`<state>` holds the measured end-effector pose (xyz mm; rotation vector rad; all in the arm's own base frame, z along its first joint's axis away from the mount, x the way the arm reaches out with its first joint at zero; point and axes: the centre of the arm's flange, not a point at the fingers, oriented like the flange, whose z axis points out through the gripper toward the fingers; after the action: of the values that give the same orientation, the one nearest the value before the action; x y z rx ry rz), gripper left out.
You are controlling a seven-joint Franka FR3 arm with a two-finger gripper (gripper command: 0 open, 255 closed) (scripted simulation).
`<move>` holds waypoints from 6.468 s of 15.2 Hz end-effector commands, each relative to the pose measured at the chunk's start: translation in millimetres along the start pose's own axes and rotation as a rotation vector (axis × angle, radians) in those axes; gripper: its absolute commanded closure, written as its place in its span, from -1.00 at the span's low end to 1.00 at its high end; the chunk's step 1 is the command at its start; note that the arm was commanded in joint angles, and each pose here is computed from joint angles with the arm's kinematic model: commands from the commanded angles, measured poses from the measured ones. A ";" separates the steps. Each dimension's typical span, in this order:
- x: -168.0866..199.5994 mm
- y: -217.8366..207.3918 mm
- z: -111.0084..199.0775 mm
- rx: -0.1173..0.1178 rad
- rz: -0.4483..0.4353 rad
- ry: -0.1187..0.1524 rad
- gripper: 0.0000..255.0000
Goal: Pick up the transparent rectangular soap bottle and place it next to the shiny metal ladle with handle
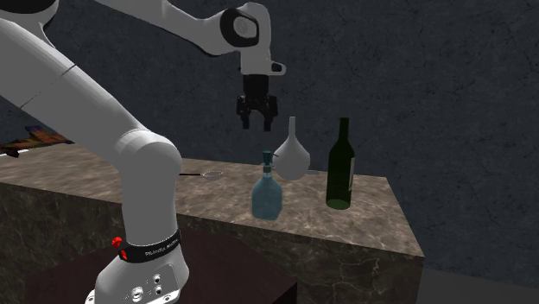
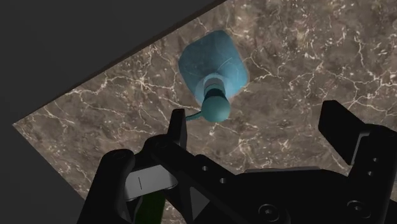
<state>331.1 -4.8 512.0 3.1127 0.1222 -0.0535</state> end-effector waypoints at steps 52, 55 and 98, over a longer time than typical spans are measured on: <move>9.6 21.5 -26.6 -0.016 -0.001 0.026 1.00; 9.0 21.9 -42.5 -0.016 -0.001 0.026 1.00; -27.5 -129.5 -206.2 -0.016 -0.001 0.026 1.00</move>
<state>305.5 116.7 716.1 3.0980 0.1262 -0.0119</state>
